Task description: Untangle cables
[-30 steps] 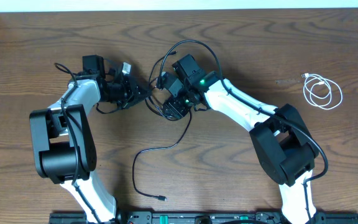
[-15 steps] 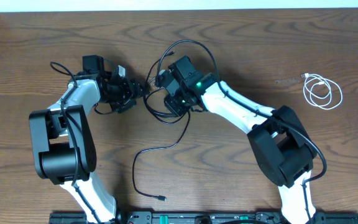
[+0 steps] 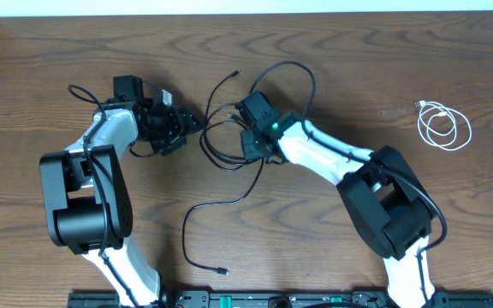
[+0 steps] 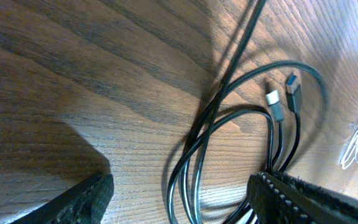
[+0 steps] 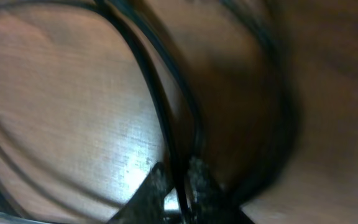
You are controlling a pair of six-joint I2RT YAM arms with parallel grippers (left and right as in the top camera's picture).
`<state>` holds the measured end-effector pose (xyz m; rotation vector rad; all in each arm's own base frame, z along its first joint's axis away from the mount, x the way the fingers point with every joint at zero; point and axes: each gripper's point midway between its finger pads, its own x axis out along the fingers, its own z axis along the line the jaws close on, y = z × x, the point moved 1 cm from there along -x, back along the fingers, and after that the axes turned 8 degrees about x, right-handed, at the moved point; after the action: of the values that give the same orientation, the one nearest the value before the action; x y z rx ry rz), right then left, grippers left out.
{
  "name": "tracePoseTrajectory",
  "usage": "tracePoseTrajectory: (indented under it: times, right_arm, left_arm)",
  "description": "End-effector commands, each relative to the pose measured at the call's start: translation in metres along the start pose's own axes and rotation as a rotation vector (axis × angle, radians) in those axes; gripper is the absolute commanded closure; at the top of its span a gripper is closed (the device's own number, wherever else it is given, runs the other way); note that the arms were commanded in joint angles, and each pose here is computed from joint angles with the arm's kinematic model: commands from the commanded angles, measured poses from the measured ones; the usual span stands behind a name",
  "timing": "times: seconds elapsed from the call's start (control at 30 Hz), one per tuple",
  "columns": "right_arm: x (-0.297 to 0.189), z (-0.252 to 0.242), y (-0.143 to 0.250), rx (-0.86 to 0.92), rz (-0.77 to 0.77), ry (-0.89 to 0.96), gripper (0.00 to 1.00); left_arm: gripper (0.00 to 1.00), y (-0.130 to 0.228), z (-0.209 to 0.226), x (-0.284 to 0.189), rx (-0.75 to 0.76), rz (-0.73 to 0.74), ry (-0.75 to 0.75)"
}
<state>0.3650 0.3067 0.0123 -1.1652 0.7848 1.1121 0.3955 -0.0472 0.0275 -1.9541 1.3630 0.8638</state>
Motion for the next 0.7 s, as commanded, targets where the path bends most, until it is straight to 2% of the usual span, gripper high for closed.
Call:
tracePoseTrajectory:
  times: [0.0,0.03,0.13,0.37,0.67]
  right_arm:
    - [0.021,0.006,0.047,0.047,0.101,-0.039,0.94]
    - [0.022,0.009,0.048,0.040,0.094,-0.051,0.98]
    - [0.022,0.025,0.046,0.015,0.067,-0.105,0.99]
    - [0.011,0.088,0.047,-0.234,0.009,-0.353,0.97]
    - [0.003,0.105,0.032,-0.380,-0.081,-0.407,0.97]
  left_arm:
    - [0.25,0.002,0.014,0.002,-0.017,0.001,-0.068]
    - [0.25,0.002,0.014,0.002,-0.017,0.002,-0.068]
    - [0.25,0.002,0.014,0.002,-0.017,0.002,-0.068]
    - [0.25,0.002,0.014,0.002,-0.017,0.002,-0.068]
    - [0.25,0.002,0.014,0.002,-0.019,0.004,-0.069]
